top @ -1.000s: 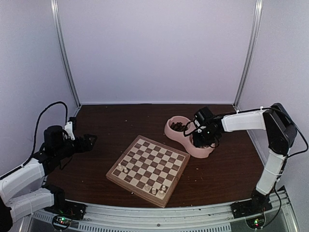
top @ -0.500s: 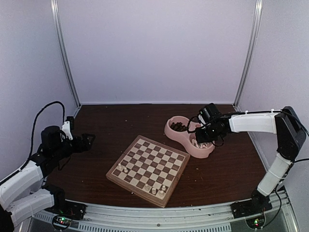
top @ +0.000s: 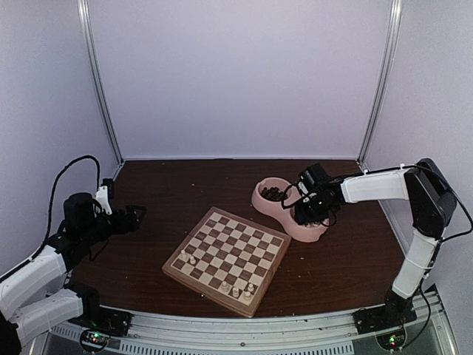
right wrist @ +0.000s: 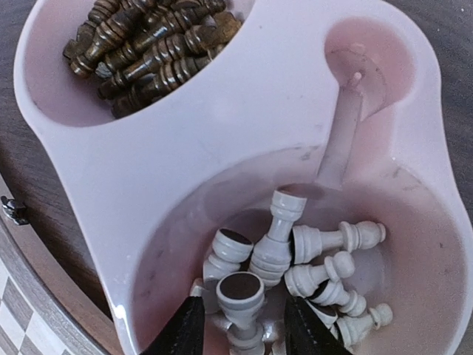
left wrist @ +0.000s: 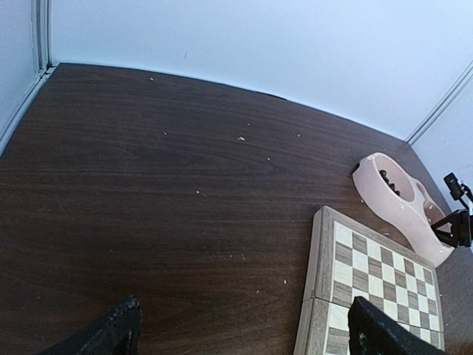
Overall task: Set up the chess pieces on the board
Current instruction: Pick up the king from the storage box, then pass from the right arm to the left
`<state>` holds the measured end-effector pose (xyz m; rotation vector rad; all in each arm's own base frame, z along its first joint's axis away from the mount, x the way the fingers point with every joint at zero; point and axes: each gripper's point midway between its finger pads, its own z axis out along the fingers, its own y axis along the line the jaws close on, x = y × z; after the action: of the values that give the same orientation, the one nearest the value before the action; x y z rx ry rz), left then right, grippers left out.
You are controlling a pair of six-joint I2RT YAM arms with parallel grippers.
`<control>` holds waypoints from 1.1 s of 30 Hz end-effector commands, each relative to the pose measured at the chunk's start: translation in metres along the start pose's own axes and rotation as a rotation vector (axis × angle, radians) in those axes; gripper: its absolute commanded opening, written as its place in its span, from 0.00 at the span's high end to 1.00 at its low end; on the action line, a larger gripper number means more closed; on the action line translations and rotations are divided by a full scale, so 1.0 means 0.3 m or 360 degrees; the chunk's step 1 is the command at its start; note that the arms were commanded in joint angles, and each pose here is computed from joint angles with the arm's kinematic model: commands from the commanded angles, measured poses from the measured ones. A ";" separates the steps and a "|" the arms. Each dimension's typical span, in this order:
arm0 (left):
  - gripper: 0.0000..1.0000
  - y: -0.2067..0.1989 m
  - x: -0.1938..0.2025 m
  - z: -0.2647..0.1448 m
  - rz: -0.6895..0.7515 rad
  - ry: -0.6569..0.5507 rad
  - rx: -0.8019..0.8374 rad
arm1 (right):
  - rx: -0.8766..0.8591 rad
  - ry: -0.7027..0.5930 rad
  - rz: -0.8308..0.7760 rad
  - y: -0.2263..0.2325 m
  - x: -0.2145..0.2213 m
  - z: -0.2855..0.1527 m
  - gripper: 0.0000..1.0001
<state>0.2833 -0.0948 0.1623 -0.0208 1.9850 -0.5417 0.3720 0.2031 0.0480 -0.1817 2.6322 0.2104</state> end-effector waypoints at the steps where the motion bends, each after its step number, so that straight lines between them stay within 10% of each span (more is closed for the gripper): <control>1: 0.02 -0.036 -0.057 -0.004 0.0033 -0.0077 0.0057 | -0.0012 -0.0006 0.0007 0.004 -0.040 0.022 0.60; 15: 0.02 -0.038 -0.061 -0.003 0.0031 -0.0077 0.0061 | -0.0059 -0.0158 0.0005 0.007 -0.091 -0.059 0.89; 33: 0.02 -0.054 -0.058 -0.002 0.0010 -0.0069 0.0106 | -0.0146 -0.0295 -0.0036 0.025 -0.119 -0.154 0.90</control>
<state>0.2832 -0.0965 0.1600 -0.0159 1.9947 -0.5499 0.3808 0.2046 0.1021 -0.1931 2.4630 0.2990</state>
